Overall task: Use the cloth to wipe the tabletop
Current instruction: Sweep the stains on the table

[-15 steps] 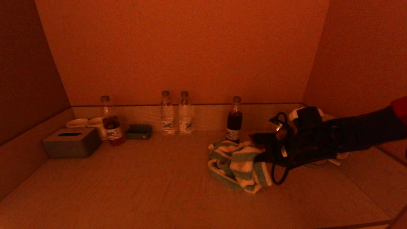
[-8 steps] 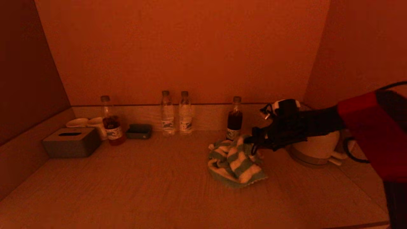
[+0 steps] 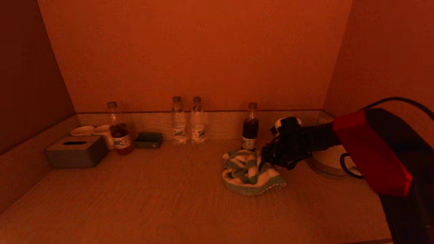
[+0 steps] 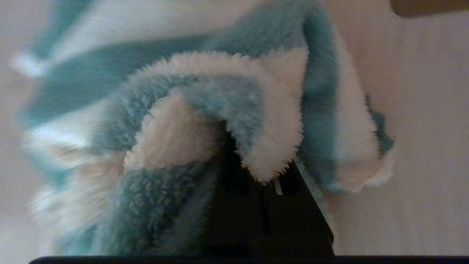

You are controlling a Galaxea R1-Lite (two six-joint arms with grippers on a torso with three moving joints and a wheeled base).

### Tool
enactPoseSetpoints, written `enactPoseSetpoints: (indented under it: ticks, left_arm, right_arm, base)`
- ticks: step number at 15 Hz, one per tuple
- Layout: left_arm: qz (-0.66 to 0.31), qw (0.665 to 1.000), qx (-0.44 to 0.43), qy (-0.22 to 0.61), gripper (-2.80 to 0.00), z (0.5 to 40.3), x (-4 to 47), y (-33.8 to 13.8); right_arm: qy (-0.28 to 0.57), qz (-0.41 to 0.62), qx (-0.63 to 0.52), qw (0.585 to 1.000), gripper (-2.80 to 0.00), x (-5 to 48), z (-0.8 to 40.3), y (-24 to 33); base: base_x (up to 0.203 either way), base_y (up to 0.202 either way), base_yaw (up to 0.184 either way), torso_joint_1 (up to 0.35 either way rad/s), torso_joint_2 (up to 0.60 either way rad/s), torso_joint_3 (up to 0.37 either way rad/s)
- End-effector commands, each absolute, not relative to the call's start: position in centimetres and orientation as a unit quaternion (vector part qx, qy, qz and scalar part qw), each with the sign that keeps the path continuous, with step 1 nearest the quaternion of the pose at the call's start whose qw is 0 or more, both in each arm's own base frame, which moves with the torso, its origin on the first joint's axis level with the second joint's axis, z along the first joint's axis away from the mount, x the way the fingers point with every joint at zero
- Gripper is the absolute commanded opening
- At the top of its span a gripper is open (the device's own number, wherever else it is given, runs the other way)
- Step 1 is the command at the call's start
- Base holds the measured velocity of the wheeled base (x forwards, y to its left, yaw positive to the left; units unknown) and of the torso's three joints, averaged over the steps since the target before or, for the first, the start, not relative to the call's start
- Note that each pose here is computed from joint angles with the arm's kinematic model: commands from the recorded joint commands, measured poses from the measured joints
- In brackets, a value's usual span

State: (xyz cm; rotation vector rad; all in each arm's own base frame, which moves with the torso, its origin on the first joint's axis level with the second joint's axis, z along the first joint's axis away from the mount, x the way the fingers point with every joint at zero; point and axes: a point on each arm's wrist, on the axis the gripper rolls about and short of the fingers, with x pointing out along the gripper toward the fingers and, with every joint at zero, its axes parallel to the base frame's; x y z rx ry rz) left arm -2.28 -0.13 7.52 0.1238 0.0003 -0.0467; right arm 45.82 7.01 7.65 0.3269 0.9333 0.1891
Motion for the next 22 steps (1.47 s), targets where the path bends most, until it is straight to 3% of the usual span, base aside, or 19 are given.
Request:
enactPoseSetpoints:
  ticks: [1, 7, 14, 22]
  left_arm:
    - [-0.023, 0.998, 0.062, 0.000, -2.80, 7.5, -2.3, -0.1]
    - [-0.023, 0.998, 0.062, 0.000, -2.80, 7.5, -2.3, -0.1]
    - [-0.022, 0.998, 0.062, 0.000, -2.80, 7.5, -2.3, -0.1]
    - [-0.022, 0.998, 0.062, 0.000, -2.80, 7.5, -2.3, -0.1]
  right_arm:
    - [0.457, 0.055, 0.139, 0.877, -2.80, 45.9, 6.4, 7.3]
    - [0.454, 0.067, 0.145, 0.876, -2.80, 46.2, 6.2, 7.8]
    - [0.424, 0.139, 0.194, 0.873, -2.80, 46.7, 9.3, 10.5]
    - [0.445, 0.214, 0.231, 0.838, -2.80, 44.5, 11.2, 11.4]
  base:
    - [0.000, 0.000, 0.000, 0.000, 0.00, 0.000]
    - [0.000, 0.000, 0.000, 0.000, 0.00, 0.000]
    - [0.000, 0.000, 0.000, 0.000, 0.00, 0.000]
    - [0.000, 0.000, 0.000, 0.000, 0.00, 0.000]
